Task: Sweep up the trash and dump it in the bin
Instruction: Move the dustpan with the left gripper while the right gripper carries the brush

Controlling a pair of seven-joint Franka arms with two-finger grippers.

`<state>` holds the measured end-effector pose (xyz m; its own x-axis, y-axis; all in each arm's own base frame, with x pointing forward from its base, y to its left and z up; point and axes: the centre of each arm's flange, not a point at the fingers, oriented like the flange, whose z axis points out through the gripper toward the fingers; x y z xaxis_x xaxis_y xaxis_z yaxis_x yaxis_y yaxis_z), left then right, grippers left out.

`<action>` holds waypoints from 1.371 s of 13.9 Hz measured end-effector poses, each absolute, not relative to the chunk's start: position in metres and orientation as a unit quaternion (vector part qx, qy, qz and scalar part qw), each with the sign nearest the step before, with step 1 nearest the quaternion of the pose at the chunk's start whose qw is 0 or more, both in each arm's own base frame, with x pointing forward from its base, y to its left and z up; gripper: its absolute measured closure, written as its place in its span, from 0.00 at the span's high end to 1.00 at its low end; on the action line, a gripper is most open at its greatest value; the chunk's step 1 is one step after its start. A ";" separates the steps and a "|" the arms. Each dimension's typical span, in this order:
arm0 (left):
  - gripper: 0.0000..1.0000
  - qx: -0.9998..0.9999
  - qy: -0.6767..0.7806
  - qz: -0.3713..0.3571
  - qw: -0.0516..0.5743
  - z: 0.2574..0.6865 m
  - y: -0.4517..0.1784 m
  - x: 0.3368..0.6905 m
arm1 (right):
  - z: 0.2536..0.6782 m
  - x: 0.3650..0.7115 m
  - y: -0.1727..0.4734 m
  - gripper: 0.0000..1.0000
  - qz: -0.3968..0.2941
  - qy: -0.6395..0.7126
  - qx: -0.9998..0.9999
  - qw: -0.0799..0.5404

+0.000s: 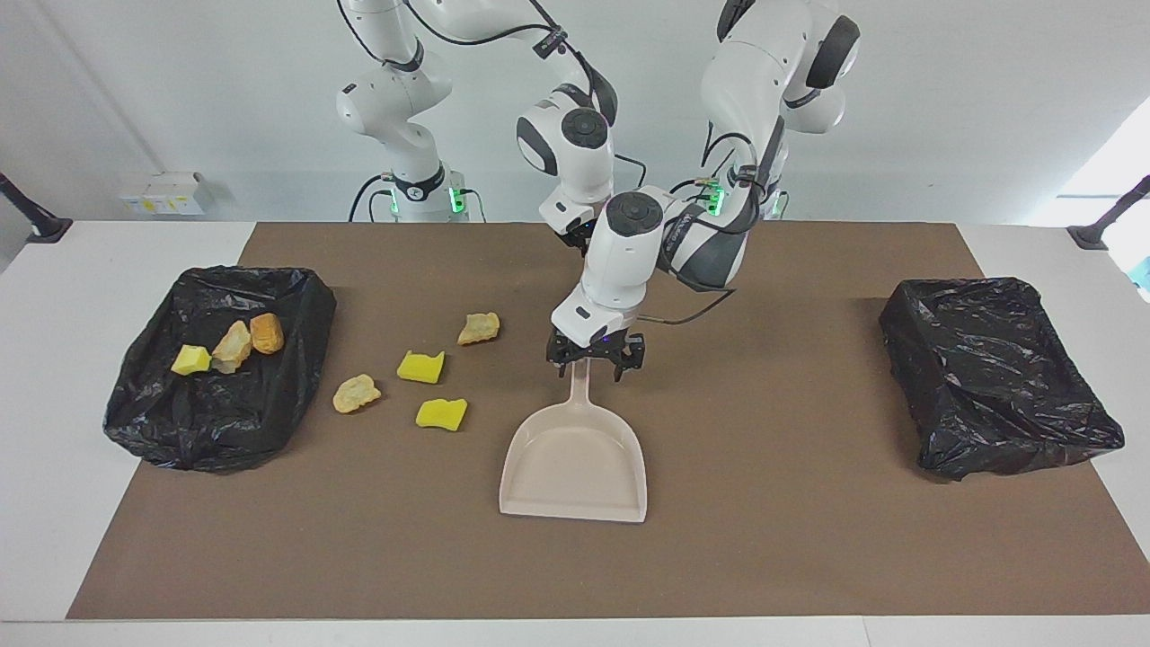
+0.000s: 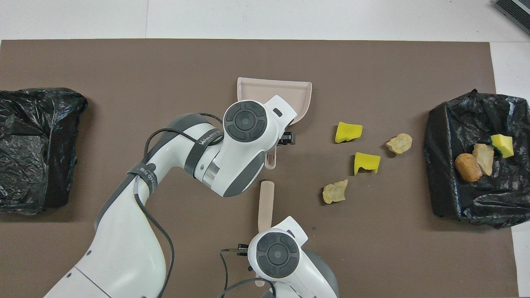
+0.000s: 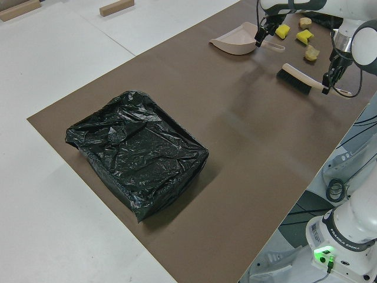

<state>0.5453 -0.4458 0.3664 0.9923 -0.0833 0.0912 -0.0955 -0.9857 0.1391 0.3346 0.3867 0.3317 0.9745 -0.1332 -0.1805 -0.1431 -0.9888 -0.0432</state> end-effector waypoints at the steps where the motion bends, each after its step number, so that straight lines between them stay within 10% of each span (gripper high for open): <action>1: 1.00 0.996 -0.046 0.041 0.071 0.365 -0.448 0.543 | 0.332 0.337 0.384 0.26 0.091 0.073 -0.993 0.027; 7: 0.31 0.996 -0.042 0.038 0.068 0.363 -0.446 0.543 | 0.356 0.365 0.325 0.26 0.142 0.128 -0.982 -0.010; 19: 0.31 0.980 -0.194 0.027 0.025 0.409 -0.320 0.604 | 0.393 0.443 0.139 0.26 0.111 0.070 -0.986 -0.103</action>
<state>0.6043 -0.3197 0.4089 0.9233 -0.3789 0.0630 -0.3817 -0.9235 0.0394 0.4425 0.1387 0.3928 0.9657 -0.1607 -0.2037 -0.1153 -0.9692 0.2178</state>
